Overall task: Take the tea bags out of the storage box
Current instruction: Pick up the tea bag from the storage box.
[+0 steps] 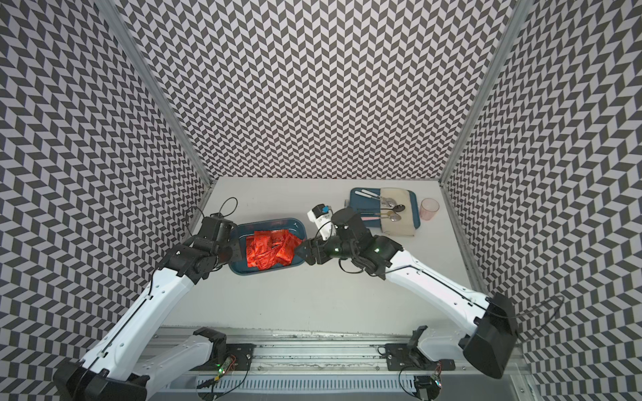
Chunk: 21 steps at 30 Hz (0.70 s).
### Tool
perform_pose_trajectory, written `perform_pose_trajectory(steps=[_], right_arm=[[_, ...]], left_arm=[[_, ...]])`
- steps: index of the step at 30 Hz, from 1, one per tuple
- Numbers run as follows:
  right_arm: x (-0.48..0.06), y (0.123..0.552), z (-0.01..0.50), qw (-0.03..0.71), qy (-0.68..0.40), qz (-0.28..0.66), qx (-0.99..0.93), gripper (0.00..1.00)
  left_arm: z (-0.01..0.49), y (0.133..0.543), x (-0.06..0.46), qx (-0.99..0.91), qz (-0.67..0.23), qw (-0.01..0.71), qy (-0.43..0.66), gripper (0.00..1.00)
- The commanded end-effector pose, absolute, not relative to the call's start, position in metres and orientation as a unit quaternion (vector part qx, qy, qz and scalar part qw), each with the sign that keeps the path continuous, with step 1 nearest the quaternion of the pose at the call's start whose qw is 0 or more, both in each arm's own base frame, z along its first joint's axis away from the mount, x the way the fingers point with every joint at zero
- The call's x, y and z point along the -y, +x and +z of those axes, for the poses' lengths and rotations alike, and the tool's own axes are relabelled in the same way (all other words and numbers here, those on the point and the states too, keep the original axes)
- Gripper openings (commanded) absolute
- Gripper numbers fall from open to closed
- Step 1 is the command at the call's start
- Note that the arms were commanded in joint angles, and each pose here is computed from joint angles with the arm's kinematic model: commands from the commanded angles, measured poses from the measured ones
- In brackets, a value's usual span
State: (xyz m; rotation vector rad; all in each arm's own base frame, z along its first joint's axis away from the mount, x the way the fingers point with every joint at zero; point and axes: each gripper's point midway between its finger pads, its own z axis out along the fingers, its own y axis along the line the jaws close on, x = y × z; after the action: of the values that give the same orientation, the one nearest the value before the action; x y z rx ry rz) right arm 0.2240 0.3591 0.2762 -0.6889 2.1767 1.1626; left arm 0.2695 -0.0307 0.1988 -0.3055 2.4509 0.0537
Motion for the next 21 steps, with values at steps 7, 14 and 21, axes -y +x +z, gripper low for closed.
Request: perform_pose_trajectory(steps=[7,14,21], right_arm=[[-0.427,0.248,0.262,0.275,-0.289,0.468,-0.789,0.6],[-0.445,0.287,0.241,0.271,-0.297,0.447,-0.799,0.56],[-0.448,0.317,0.233,0.243,-0.276,0.495,-0.788,0.51]], left_arm=[[0.216,0.281,0.038,-0.927,-0.004,0.359,-0.111,0.0],[0.212,0.283,0.042,-0.93,-0.007,0.352,-0.103,0.0],[0.208,0.281,0.049,-0.934,-0.026,0.343,-0.095,0.0]])
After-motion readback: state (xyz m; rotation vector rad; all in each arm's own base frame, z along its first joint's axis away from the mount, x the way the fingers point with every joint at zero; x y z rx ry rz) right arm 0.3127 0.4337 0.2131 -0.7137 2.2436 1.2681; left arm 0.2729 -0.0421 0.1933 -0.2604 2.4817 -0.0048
